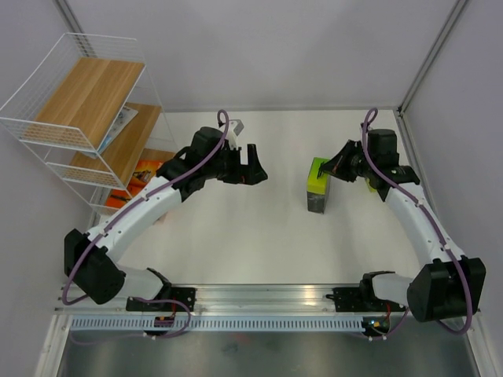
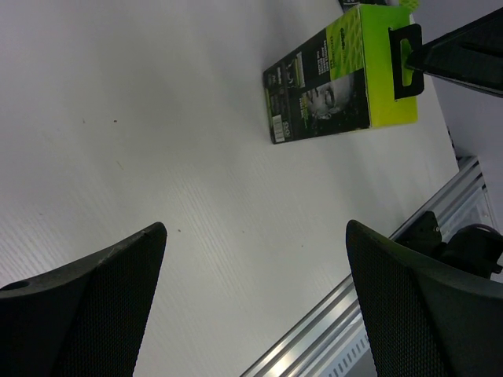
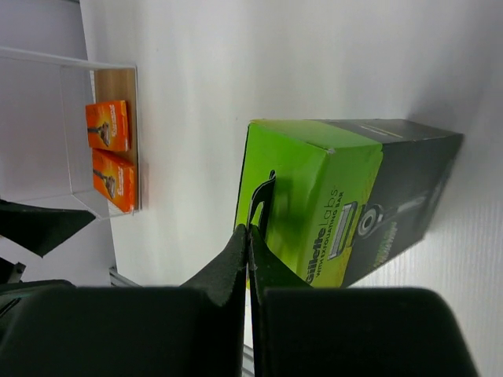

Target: Place and organize the shaving razors onto the shelf

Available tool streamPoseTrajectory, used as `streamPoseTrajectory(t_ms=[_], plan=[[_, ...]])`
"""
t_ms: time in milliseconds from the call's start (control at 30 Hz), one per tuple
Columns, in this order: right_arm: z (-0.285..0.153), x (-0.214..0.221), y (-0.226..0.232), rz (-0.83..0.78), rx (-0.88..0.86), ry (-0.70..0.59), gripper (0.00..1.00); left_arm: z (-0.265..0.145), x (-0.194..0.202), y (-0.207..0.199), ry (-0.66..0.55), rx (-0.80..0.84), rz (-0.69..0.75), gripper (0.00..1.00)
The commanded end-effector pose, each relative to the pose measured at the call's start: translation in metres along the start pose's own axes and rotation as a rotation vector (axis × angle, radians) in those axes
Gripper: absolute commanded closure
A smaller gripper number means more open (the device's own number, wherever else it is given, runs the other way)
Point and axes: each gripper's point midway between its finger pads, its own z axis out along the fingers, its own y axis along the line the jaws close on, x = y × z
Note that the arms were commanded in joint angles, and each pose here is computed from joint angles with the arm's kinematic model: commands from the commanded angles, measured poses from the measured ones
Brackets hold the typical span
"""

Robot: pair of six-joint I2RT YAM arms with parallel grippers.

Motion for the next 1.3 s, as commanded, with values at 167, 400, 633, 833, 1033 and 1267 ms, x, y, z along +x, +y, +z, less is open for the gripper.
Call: streamPoseTrajectory(t_ms=[167,400,633,833,1033,1267], plan=[[-0.035,0.004,0.049,-0.081,-0.122,0.005,0.99,-0.023,-0.029,-0.025,-0.094,0.034,0.029,0.00],[-0.023,0.030,0.021,-0.087,-0.053,0.075,1.00,-0.014,-0.021,-0.035,-0.072,0.011,0.055,0.00],[-0.027,0.024,0.004,-0.154,0.072,0.076,0.99,-0.004,-0.017,-0.046,-0.059,0.006,0.064,0.00],[-0.025,0.022,-0.002,-0.171,0.115,0.096,0.99,0.007,-0.021,-0.062,-0.058,0.019,0.100,0.00],[-0.023,0.021,-0.001,-0.175,0.111,0.104,0.98,0.014,-0.020,-0.066,-0.051,0.016,0.105,0.00],[-0.026,0.011,0.020,-0.181,0.035,0.066,0.99,0.013,-0.025,-0.064,-0.073,-0.007,0.115,0.00]])
